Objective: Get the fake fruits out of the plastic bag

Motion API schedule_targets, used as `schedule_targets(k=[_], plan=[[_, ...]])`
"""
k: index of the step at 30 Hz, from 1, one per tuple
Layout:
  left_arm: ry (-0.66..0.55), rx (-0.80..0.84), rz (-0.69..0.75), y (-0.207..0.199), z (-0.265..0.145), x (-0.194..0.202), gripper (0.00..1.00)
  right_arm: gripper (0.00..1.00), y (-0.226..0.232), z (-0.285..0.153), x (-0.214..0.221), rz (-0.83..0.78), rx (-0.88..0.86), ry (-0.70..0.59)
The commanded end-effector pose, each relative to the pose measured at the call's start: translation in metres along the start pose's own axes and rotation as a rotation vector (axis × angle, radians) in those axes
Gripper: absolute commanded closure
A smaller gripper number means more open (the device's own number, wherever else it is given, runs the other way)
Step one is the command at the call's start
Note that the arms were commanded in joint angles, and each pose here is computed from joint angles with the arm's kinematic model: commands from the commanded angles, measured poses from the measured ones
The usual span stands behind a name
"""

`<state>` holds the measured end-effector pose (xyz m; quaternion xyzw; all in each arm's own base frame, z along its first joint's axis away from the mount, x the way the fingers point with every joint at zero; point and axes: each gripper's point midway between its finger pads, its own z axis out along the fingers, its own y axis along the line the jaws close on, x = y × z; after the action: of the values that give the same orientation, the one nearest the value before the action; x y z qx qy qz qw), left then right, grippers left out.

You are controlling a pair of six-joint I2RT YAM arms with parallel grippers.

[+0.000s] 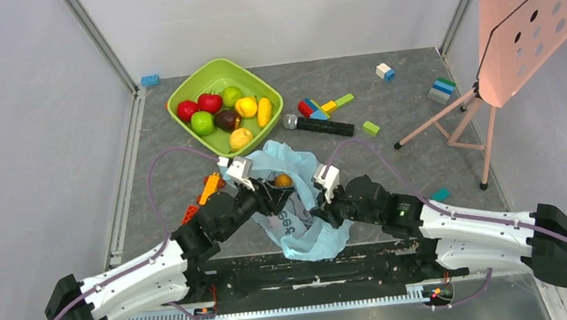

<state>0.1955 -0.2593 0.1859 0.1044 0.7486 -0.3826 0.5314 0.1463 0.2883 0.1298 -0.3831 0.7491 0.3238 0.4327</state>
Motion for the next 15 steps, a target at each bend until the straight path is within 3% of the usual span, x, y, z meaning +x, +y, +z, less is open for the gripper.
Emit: schedule_targets(k=[1, 8, 15], plan=[[-0.050, 0.141, -0.092, -0.042, -0.008, -0.039, 0.42, 0.99, -0.028, 0.000, -0.019, 0.013, 0.183, -0.036], [-0.014, 0.147, -0.063, -0.039, -0.028, -0.035, 0.40, 0.99, -0.055, -0.009, -0.006, 0.004, 0.341, 0.017], [0.115, 0.038, -0.009, 0.009, -0.024, 0.040, 0.43, 0.98, -0.055, -0.017, -0.009, -0.009, 0.334, -0.016]])
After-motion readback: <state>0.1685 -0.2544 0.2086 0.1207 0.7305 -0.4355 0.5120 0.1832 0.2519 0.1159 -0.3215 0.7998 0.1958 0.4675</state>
